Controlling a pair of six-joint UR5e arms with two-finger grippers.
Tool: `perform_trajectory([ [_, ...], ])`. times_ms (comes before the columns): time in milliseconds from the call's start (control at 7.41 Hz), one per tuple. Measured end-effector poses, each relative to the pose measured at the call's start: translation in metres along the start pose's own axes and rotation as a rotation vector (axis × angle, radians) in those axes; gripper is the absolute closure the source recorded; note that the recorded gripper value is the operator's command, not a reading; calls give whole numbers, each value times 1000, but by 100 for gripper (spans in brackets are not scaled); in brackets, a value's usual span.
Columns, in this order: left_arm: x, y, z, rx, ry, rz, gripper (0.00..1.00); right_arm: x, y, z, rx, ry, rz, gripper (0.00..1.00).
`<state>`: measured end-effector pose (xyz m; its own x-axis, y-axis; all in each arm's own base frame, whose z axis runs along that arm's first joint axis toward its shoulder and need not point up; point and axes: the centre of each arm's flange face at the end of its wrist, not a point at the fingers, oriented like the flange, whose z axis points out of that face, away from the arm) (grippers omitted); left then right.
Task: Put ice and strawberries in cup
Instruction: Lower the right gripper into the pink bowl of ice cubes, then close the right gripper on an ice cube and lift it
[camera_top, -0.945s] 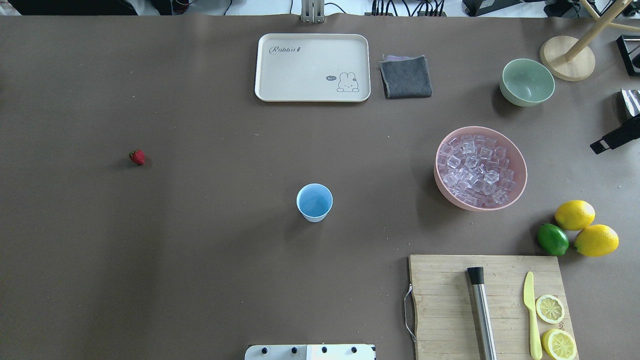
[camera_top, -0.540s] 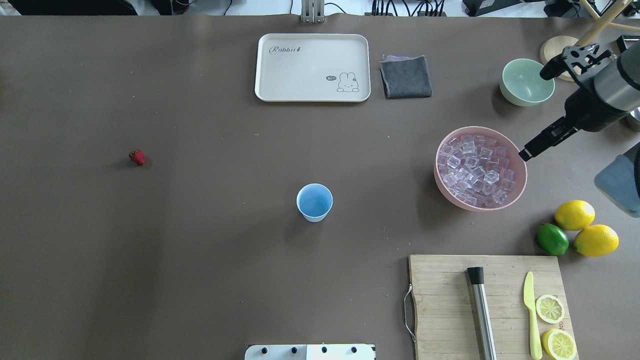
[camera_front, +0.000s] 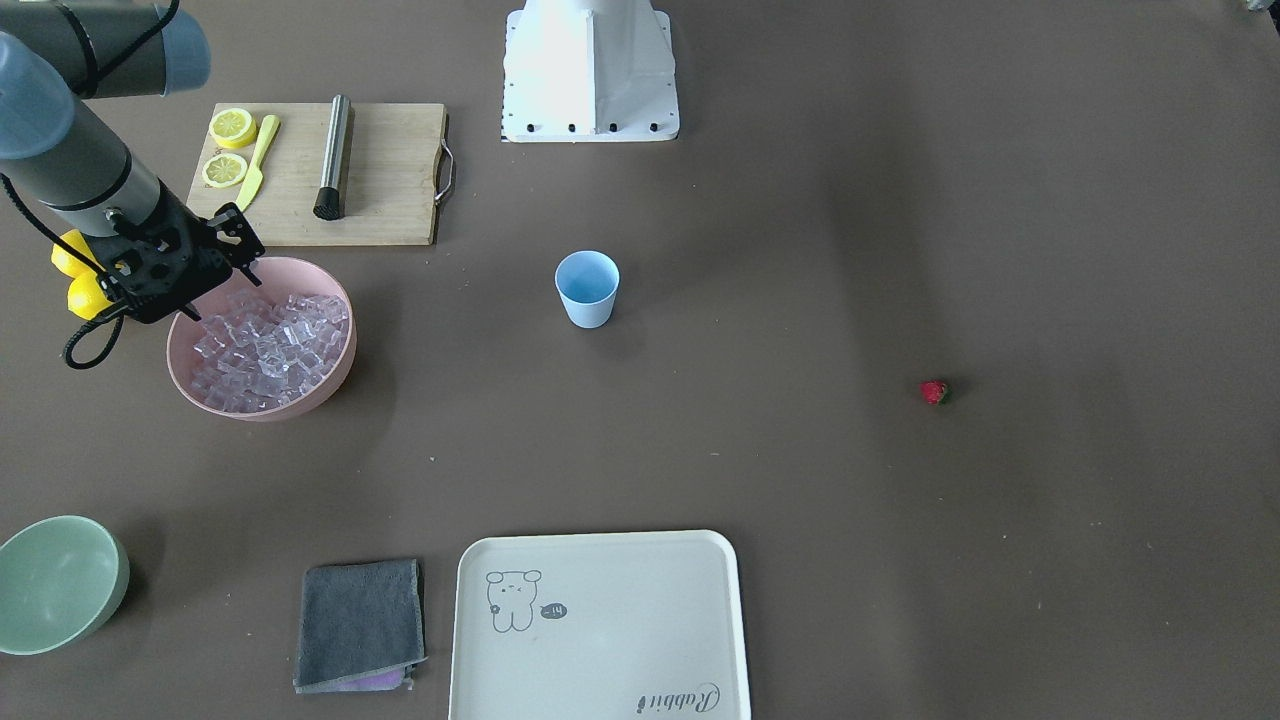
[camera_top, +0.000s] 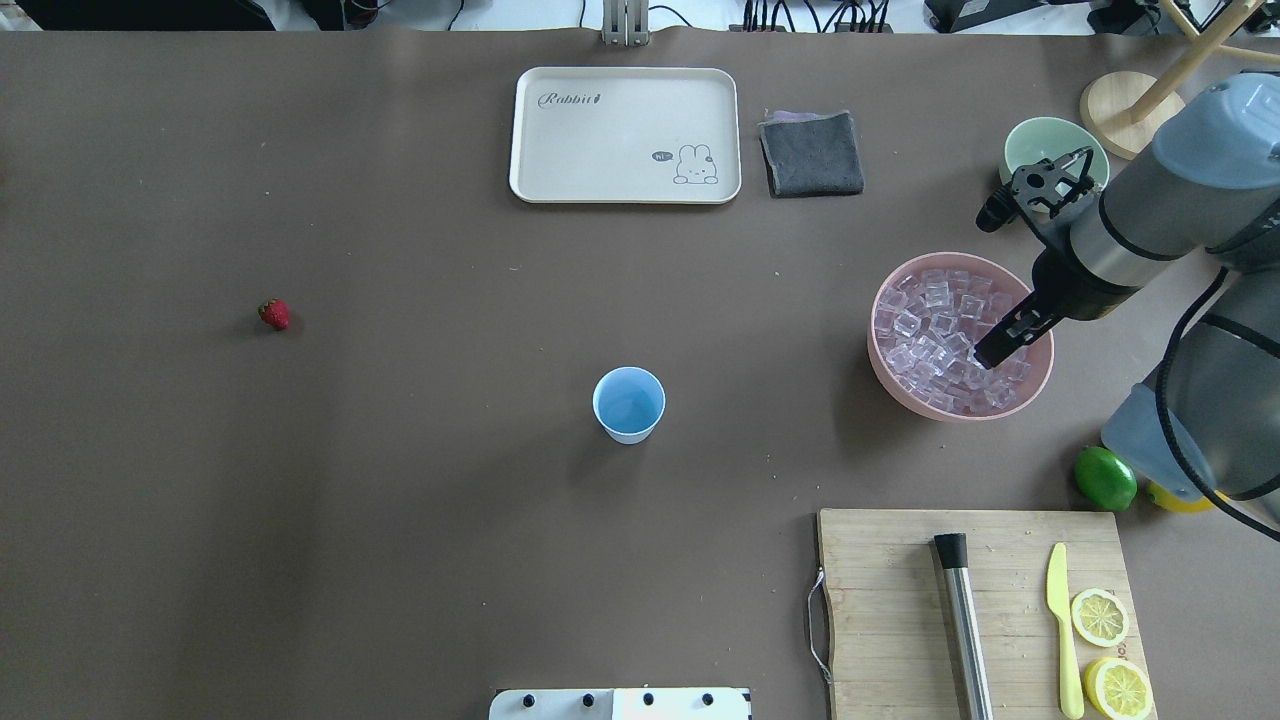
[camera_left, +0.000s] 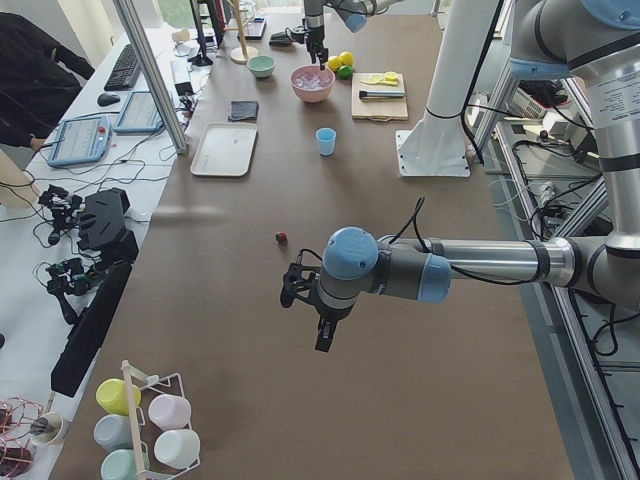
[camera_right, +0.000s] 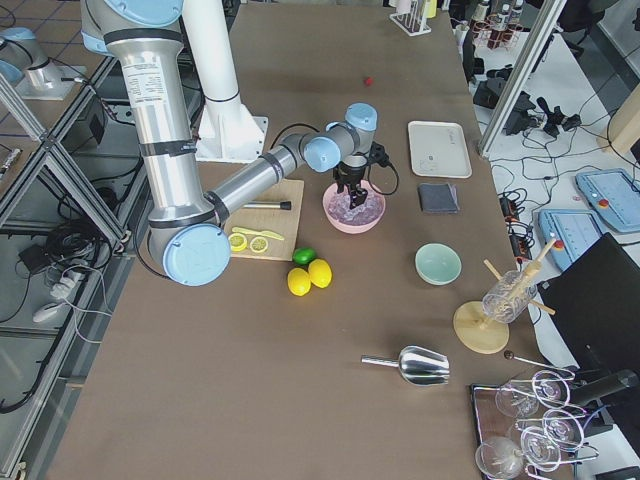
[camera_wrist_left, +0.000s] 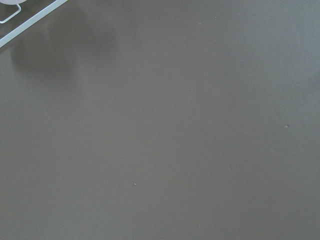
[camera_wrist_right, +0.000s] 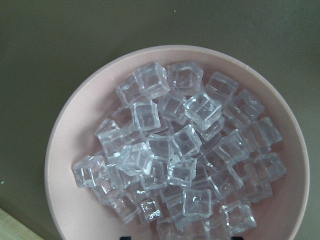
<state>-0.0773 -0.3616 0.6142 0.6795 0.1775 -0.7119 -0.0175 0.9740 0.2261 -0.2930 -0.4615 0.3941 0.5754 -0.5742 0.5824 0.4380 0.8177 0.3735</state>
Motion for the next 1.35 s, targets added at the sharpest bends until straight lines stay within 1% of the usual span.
perform_trajectory([
  [270, 0, 0, 0, 0, 2, 0, 2, -16, -1, 18, -17, 34, -10, 38],
  [405, 1, 0, -1, 2, 7, 0, 2, -18, 1, 25, -27, 43, -13, 37],
  [810, 2, 0, -1, 3, 14, 0, 2, -15, 4, 40, -55, 54, -9, 37],
  [1350, 3, 0, -2, 5, 14, 2, 2, -10, 9, 48, -73, 63, 1, 38],
])
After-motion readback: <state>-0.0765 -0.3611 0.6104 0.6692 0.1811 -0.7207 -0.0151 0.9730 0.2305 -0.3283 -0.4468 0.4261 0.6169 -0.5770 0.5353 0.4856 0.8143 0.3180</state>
